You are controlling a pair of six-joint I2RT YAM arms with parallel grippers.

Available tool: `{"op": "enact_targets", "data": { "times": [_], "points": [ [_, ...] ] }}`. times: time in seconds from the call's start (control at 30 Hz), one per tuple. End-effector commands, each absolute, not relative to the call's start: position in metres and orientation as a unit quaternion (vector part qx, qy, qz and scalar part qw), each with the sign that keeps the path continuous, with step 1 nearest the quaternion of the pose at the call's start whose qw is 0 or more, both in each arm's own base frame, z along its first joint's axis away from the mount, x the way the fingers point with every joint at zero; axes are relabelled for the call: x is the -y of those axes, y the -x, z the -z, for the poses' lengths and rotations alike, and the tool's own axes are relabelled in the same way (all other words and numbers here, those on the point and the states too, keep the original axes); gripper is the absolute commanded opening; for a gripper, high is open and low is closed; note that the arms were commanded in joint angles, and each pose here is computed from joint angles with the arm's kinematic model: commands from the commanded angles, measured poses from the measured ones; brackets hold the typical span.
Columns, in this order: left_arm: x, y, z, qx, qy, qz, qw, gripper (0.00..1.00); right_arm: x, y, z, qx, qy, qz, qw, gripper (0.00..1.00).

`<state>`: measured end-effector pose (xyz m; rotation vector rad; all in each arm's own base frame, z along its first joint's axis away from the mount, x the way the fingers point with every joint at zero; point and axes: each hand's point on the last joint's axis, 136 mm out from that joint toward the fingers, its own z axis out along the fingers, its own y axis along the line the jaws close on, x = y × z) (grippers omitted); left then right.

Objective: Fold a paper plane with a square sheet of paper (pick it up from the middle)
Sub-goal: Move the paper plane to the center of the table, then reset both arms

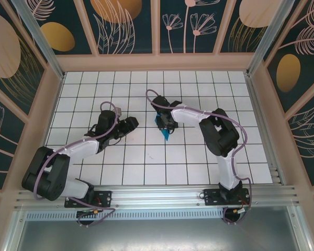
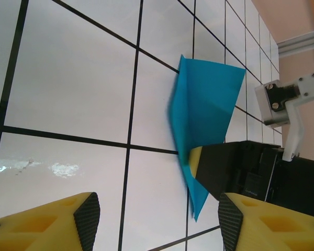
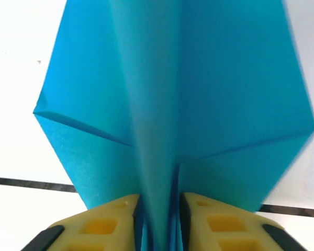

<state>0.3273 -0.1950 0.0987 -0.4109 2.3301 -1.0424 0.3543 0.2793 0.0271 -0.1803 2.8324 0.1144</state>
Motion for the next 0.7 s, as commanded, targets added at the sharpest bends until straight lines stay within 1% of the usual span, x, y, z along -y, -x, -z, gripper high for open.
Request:
{"op": "enact_targets", "data": {
  "times": [0.0, 0.13, 0.2, 0.23, 0.37, 0.47, 0.5, 0.53, 0.6, 0.63, 0.67],
  "points": [
    [0.193, -0.330, -0.109, -0.867, 0.141, 0.377, 0.293, 0.64, -0.279, -0.372, -0.073, -0.979, 0.067, -0.036, 0.190, 0.35],
    [0.190, -0.330, -0.115, -0.866, 0.139, 0.373, 0.304, 0.64, -0.281, -0.381, -0.112, -0.972, 0.070, -0.036, 0.222, 0.42],
    [0.188, -0.330, -0.117, -0.866, 0.137, 0.367, 0.312, 0.64, -0.283, -0.383, -0.135, -0.966, 0.070, -0.045, 0.243, 0.49],
    [0.187, -0.332, -0.120, -0.865, 0.135, 0.365, 0.317, 0.64, -0.281, -0.385, -0.147, -0.963, 0.068, -0.043, 0.257, 0.50],
    [0.175, -0.335, -0.129, -0.865, 0.131, 0.333, 0.351, 0.64, -0.265, -0.390, -0.210, -0.938, 0.049, -0.027, 0.342, 0.51],
    [0.149, -0.339, -0.144, -0.862, 0.133, 0.271, 0.408, 0.65, -0.222, -0.392, -0.259, -0.898, 0.004, 0.020, 0.439, 0.52],
    [0.135, -0.339, -0.149, -0.860, 0.133, 0.237, 0.433, 0.67, -0.203, -0.389, -0.272, -0.880, -0.014, 0.032, 0.474, 0.54],
    [0.123, -0.339, -0.154, -0.856, 0.129, 0.207, 0.456, 0.70, -0.185, -0.387, -0.277, -0.865, -0.033, 0.044, 0.498, 0.58],
    [0.085, -0.337, -0.166, -0.838, 0.145, 0.117, 0.513, 0.87, -0.135, -0.382, -0.277, -0.834, -0.082, 0.064, 0.542, 0.67],
    [0.069, -0.335, -0.170, -0.827, 0.153, 0.081, 0.535, 0.95, -0.112, -0.381, -0.272, -0.825, -0.104, 0.072, 0.551, 0.70],
    [0.057, -0.334, -0.177, -0.816, 0.146, 0.054, 0.557, 0.99, -0.089, -0.379, -0.263, -0.814, -0.122, 0.076, 0.562, 0.76]
  ]
}}
